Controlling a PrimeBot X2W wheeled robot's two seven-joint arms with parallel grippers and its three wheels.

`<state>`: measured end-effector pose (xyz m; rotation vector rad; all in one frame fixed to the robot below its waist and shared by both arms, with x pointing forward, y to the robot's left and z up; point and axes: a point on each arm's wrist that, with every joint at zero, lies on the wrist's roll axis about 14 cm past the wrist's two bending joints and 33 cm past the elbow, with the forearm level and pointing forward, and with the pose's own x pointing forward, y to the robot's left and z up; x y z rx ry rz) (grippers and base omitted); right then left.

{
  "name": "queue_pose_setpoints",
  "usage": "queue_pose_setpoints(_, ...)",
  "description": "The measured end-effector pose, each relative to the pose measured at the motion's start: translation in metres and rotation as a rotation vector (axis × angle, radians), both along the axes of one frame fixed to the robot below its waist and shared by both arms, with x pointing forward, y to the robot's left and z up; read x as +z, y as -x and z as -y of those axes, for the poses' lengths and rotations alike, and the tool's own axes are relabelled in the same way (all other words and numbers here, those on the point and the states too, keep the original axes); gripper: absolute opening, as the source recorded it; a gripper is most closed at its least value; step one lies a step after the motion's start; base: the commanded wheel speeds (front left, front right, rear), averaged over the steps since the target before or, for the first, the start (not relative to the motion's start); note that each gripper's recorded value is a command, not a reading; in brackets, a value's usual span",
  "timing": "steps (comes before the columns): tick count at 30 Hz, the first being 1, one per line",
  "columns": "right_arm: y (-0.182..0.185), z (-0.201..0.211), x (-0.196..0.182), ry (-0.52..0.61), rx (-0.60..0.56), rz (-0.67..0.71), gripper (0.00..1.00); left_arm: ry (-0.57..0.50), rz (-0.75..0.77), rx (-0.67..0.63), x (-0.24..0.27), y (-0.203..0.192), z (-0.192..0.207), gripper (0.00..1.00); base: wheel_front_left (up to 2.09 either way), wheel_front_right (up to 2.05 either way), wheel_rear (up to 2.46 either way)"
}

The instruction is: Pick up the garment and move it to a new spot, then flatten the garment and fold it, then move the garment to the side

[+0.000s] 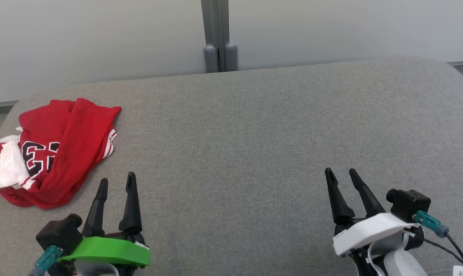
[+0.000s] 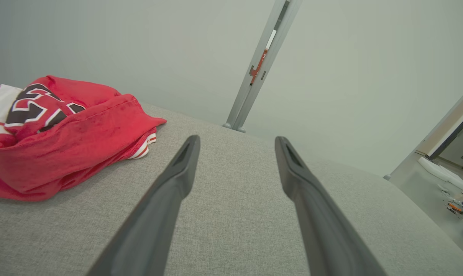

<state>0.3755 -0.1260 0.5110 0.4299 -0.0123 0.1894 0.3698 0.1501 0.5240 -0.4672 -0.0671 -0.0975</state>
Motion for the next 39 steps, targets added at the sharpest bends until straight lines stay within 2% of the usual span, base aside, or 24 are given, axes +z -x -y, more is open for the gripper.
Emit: queue_pose_setpoints(39,-0.005,0.003,0.007,0.322,-0.001,0.122,1.0,-0.311,0.098,-0.029,0.006,-0.003,0.019,1.0,0.0,0.0,0.0)
